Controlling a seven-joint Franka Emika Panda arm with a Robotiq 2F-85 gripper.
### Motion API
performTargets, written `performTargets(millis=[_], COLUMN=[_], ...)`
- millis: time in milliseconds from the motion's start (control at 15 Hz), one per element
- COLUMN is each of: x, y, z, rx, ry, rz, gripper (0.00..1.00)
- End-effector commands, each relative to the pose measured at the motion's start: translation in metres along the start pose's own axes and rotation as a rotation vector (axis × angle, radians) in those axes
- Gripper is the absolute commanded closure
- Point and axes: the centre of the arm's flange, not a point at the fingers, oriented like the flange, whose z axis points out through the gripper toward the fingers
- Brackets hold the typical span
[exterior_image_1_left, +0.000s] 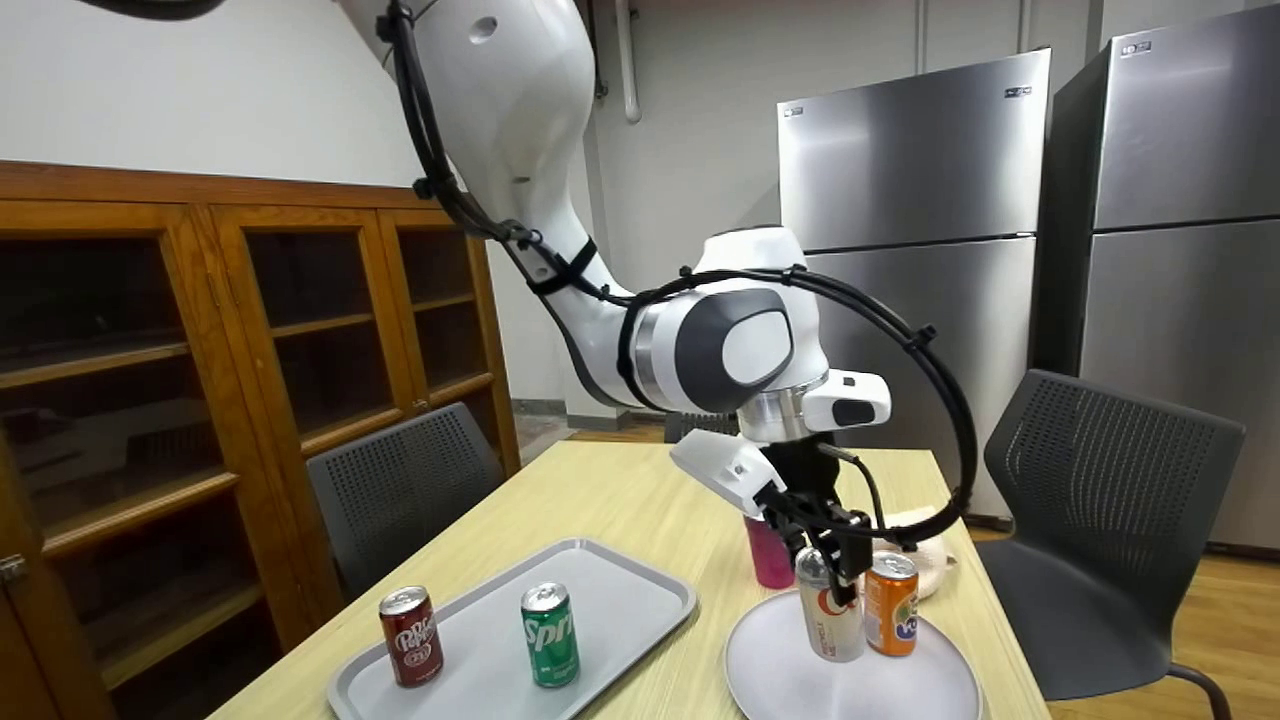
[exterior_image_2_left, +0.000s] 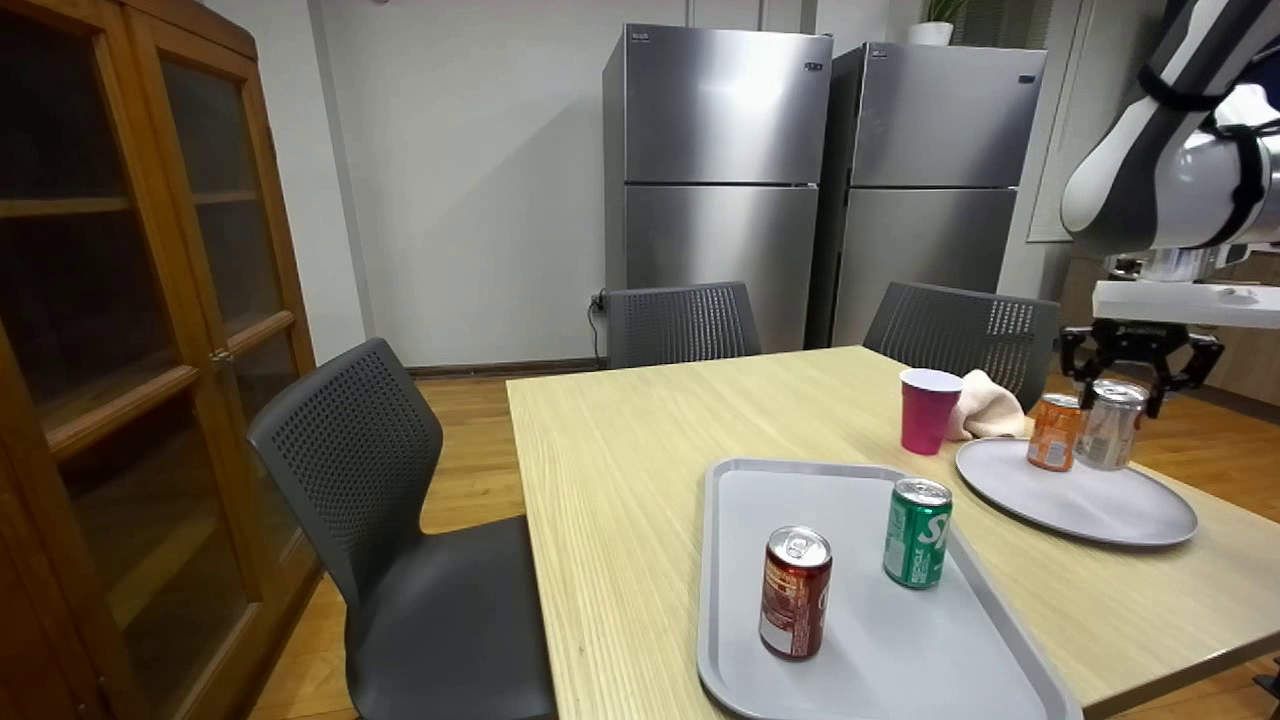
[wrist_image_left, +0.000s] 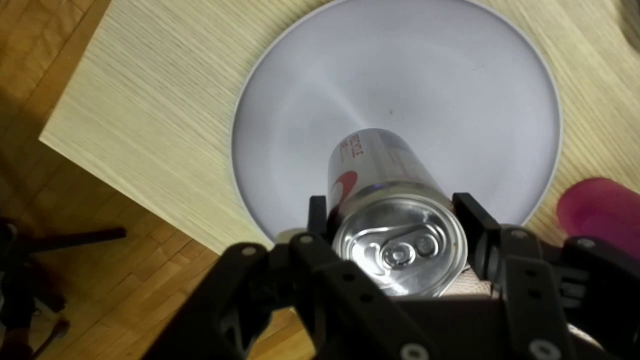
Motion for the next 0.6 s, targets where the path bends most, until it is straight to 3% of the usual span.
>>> performTargets(millis=[0, 533], x=[0.017, 0.041], y=[0.009, 0.02], z=[0.01, 0.043], rx=[-0.032, -0.088], ry=[-0.019, -0.036], rz=[0.042, 0.13], gripper=[0.62, 0.62])
